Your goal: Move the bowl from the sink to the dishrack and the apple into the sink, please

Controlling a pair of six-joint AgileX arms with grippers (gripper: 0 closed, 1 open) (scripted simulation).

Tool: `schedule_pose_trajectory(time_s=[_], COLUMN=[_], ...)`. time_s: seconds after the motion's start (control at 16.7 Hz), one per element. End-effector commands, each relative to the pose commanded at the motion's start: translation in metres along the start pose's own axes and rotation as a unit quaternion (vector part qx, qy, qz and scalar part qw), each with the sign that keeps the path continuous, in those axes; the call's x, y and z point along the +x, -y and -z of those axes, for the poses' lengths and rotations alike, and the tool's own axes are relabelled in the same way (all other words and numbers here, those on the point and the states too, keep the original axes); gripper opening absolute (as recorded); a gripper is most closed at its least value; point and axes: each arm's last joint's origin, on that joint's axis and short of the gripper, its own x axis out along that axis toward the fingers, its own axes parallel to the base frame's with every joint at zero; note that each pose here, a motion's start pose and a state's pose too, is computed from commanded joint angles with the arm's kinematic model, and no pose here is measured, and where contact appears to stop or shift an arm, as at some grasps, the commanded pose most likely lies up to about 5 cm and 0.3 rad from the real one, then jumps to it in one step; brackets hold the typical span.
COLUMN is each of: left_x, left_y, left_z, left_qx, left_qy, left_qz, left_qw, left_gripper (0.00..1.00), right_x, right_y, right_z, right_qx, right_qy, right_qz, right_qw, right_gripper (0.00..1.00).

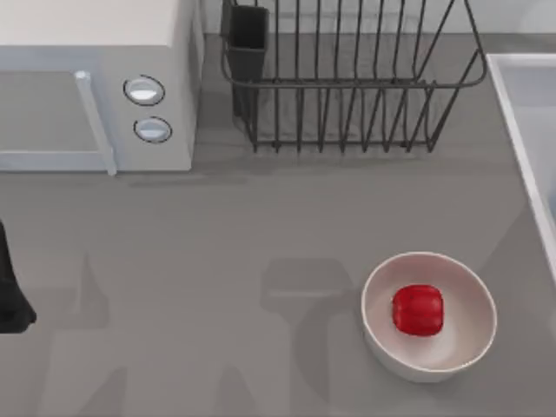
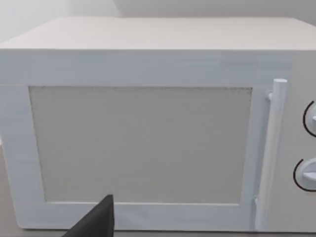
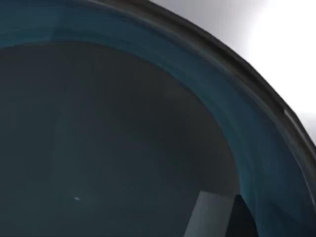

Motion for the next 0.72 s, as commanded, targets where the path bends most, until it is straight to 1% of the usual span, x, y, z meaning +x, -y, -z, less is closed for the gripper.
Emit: schedule_pose_trajectory(time_s=[0.06, 0.48, 0.6, 0.72], left_x=[0.000, 0.000, 0.000, 0.000], left_y=[0.000, 0.000, 0.000, 0.000], left_z=[0.000, 0.000, 0.000, 0.000], left_qx=[0.000, 0.000, 0.000, 0.000], left_qy=[0.000, 0.000, 0.000, 0.000], left_qz=[0.000, 0.000, 0.000, 0.000], left_qw=[1.000, 1.000, 1.000, 1.000], left_gripper=[1.00, 1.00, 1.00, 1.00], right_x=[0.000, 0.000, -0.003, -0.015], right_y=[0.000, 0.000, -0.001, 0.004], right_z=[0.000, 0.000, -0.001, 0.003], right_qx=[0.000, 0.000, -0.001, 0.000], right_qy=[0.000, 0.000, 0.002, 0.003], right_qz=[0.000, 0.000, 0.000, 0.001], right_qw=[1.000, 1.000, 1.000, 1.000], right_gripper=[0.00, 0.00, 0.00, 0.00])
